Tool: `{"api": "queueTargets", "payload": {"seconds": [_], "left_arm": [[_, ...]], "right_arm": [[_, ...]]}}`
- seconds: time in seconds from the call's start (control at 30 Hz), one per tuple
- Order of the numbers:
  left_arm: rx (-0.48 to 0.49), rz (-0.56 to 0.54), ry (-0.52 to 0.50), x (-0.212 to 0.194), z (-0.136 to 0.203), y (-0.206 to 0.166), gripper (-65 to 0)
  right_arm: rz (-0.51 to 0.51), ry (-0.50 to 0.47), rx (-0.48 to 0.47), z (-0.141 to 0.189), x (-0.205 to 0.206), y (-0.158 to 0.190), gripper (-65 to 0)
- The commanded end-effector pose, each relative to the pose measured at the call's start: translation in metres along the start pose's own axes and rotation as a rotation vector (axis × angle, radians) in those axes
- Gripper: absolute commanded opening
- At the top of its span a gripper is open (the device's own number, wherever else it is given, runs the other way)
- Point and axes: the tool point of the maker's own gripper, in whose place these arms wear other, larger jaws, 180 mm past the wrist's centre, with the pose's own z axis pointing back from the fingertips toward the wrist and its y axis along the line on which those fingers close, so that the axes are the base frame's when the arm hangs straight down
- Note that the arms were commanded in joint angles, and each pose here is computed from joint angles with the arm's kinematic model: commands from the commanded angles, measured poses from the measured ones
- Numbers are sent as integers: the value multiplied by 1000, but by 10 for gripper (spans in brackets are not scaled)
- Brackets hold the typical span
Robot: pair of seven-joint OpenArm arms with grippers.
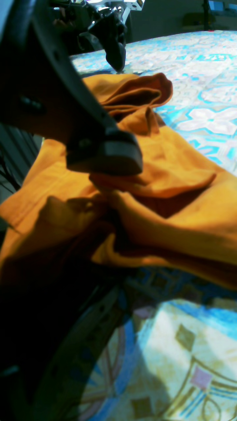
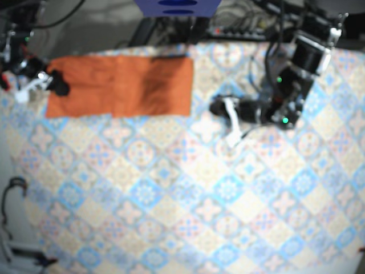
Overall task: Fold the T-shirt properly
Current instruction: 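Hold the lifted strip end with the right gripper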
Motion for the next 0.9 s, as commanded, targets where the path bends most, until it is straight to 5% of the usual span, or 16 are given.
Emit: {"api": "queueTargets", "payload": {"seconds": [0.0, 0.47, 0.7, 0.87], "left_arm": [[-3, -19, -38, 15, 6, 0, -650], [-3, -19, -38, 15, 6, 0, -650], [-2, -19, -37, 15, 7, 0, -650], [-2, -19, -37, 15, 7, 0, -650]], "right_arm": [[7, 59, -67, 11, -9, -16, -282], [6, 67, -68, 11, -12, -17, -289], [3, 64, -65, 9, -13, -16, -442], [2, 66, -63, 9, -14, -15, -471]]}}
